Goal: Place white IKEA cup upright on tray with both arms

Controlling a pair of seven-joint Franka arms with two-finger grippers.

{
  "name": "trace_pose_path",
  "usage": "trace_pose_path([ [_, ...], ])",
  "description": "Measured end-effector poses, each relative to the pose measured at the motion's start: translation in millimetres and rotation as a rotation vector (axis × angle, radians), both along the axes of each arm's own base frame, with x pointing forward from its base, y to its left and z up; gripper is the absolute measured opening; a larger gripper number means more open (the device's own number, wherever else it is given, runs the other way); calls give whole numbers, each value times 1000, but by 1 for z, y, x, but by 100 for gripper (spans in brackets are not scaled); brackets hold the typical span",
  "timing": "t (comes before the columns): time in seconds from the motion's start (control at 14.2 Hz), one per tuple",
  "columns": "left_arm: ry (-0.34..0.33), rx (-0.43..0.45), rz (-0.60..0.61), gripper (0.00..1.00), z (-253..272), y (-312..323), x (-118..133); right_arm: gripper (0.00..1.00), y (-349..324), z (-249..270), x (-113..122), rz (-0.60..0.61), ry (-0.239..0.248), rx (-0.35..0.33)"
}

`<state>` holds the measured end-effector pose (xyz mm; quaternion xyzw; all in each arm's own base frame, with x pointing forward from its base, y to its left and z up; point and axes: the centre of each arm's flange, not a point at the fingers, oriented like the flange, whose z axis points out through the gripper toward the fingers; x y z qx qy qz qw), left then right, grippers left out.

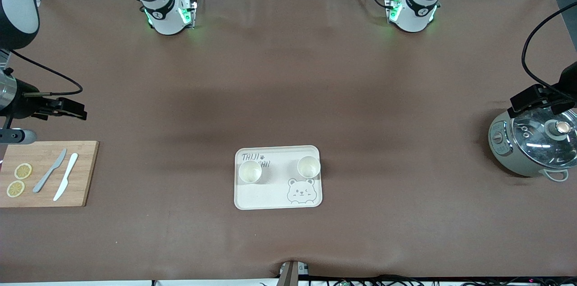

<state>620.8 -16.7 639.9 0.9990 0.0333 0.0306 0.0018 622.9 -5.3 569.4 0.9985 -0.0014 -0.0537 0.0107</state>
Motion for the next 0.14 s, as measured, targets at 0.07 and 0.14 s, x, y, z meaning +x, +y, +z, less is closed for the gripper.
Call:
trace_pose_path([
  [0.07, 2, 0, -2, 100, 0, -1, 0, 100, 1, 0, 0, 1, 0, 5],
  [0.14, 3, 0, -3, 100, 0, -2, 0, 100, 1, 0, 0, 5, -2, 9],
])
